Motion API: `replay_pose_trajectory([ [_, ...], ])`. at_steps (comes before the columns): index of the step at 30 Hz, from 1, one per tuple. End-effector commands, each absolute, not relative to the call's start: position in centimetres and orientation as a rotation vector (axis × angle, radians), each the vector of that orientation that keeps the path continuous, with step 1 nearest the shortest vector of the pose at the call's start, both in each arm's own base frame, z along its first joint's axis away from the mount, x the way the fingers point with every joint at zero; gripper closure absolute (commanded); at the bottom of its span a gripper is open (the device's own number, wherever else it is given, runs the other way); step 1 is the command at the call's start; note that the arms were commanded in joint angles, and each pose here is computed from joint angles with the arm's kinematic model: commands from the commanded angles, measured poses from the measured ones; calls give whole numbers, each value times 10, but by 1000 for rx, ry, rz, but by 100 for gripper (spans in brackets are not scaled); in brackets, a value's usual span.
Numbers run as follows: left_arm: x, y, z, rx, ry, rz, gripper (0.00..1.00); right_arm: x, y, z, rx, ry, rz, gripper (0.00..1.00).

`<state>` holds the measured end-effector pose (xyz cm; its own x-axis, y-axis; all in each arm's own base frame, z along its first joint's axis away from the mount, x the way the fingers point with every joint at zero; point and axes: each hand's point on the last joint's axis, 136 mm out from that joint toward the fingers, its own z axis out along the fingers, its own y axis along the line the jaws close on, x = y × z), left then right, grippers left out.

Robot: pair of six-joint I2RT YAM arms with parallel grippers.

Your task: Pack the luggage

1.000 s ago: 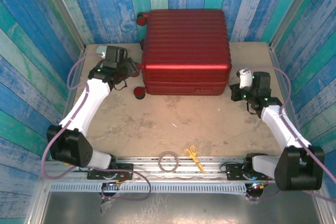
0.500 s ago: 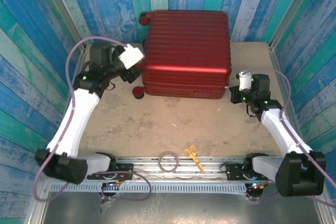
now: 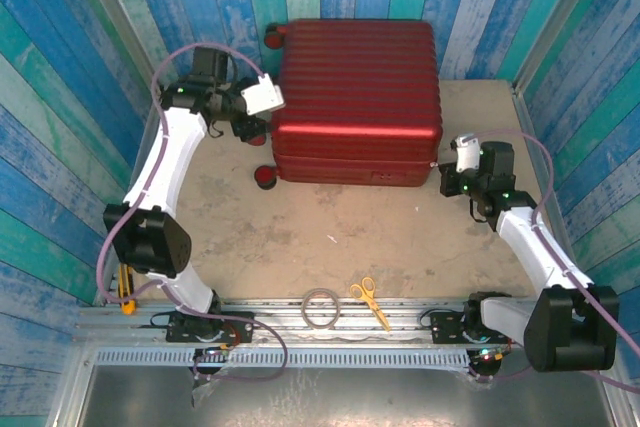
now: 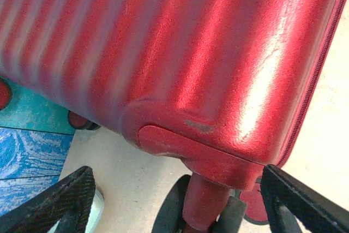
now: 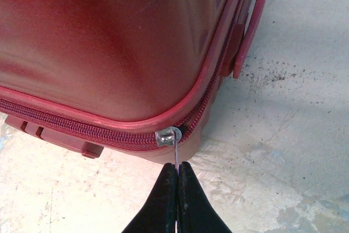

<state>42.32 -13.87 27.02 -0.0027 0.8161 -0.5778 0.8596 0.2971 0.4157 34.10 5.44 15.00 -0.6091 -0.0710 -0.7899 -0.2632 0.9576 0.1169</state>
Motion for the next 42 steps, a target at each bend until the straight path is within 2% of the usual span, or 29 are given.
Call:
replay_pose_trajectory([
  [1, 424, -131, 236, 1599, 1898, -84, 21, 342, 35, 132, -180, 2253, 173, 99],
  [7, 419, -116, 223, 1628, 1961, -1, 22, 344, 33, 130, -180, 2253, 156, 99],
  [12, 411, -104, 187, 1704, 2035, 25, 26, 345, 30, 129, -175, 2257, 137, 99],
  [15, 409, -116, 182, 1740, 1994, -17, 29, 344, 30, 128, -175, 2258, 130, 99],
  [20, 397, -145, 187, 1805, 1882, -49, 41, 344, 27, 128, -167, 2259, 113, 100],
  [24, 374, -165, 201, 1816, 1791, -75, 40, 344, 26, 129, -167, 2248, 108, 99],
  [25, 368, -169, 204, 1816, 1766, -77, 42, 344, 27, 129, -166, 2246, 110, 100],
  [27, 358, -171, 200, 1834, 1758, -66, 53, 345, 27, 129, -163, 2243, 114, 100],
  [31, 346, -160, 174, 1863, 1825, -25, 59, 348, 30, 129, -166, 2242, 134, 99],
  [33, 342, -159, 168, 1868, 1840, -35, 73, 348, 30, 130, -164, 2240, 137, 100],
  [34, 340, -161, 167, 1865, 1845, -43, 76, 349, 30, 132, -164, 2236, 137, 100],
  [39, 316, -158, 155, 1891, 1944, -49, 81, 349, 30, 140, -165, 2213, 134, 100],
  [42, 301, -158, 154, 1860, 2001, -112, 88, 351, 30, 141, -163, 2204, 133, 100],
])
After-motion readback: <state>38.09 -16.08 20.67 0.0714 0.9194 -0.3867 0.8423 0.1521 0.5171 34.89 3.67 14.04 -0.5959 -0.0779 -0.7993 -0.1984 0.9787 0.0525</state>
